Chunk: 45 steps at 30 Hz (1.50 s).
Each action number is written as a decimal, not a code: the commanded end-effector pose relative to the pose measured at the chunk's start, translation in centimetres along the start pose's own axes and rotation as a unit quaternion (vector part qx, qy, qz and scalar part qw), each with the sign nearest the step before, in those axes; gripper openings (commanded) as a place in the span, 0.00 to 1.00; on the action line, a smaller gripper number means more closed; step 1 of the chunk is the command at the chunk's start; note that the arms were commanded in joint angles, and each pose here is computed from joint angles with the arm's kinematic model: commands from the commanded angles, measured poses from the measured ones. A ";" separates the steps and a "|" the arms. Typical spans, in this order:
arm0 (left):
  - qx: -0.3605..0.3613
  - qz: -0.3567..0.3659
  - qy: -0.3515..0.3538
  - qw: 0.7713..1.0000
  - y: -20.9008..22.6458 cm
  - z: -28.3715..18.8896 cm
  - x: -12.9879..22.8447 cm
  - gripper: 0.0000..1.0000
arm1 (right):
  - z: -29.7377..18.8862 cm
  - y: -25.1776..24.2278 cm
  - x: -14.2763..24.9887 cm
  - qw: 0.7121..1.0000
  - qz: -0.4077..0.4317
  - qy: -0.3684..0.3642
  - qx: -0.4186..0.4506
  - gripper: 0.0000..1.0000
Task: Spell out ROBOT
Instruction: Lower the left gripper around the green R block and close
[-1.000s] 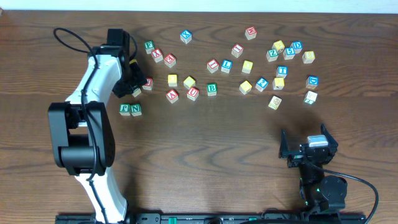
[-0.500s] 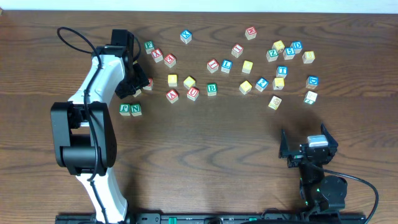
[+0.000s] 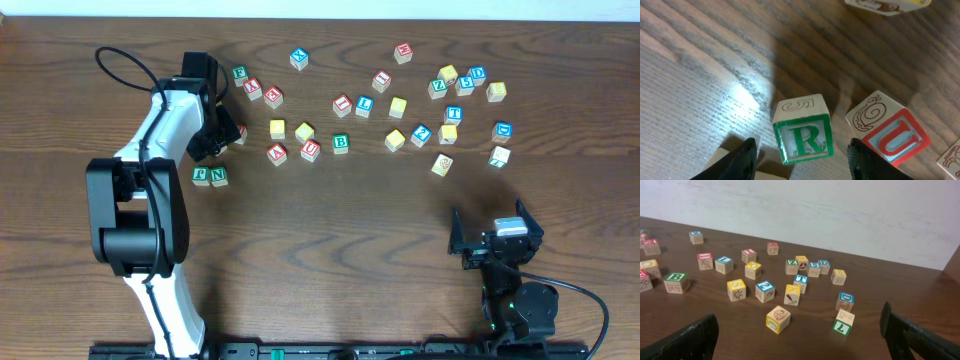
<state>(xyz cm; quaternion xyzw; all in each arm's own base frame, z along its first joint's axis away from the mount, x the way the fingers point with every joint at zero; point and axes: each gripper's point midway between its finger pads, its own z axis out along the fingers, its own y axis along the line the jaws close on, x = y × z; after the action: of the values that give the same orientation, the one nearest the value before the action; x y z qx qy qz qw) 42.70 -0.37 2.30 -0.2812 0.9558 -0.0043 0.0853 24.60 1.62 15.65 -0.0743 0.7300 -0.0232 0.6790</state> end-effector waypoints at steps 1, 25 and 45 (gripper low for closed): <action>-0.014 -0.009 0.000 1.000 0.6 0.6 0.1 0.57 | 0.0 -0.1 0.1 1.000 0.004 0.001 0.000 0.99; -0.023 -0.009 -0.011 1.000 1.0 0.9 -0.3 0.57 | 0.0 -0.1 0.1 1.000 0.004 0.001 0.000 0.99; -0.027 -0.009 -0.004 1.000 1.0 1.9 -0.1 0.57 | 0.0 -0.1 0.1 1.000 0.004 0.001 0.000 0.99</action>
<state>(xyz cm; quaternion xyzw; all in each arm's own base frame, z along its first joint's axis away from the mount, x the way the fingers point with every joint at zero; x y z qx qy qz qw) 43.24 0.05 1.54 -0.2820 0.9548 0.0064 0.0937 24.60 1.62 15.65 -0.0743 0.7300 -0.0232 0.6790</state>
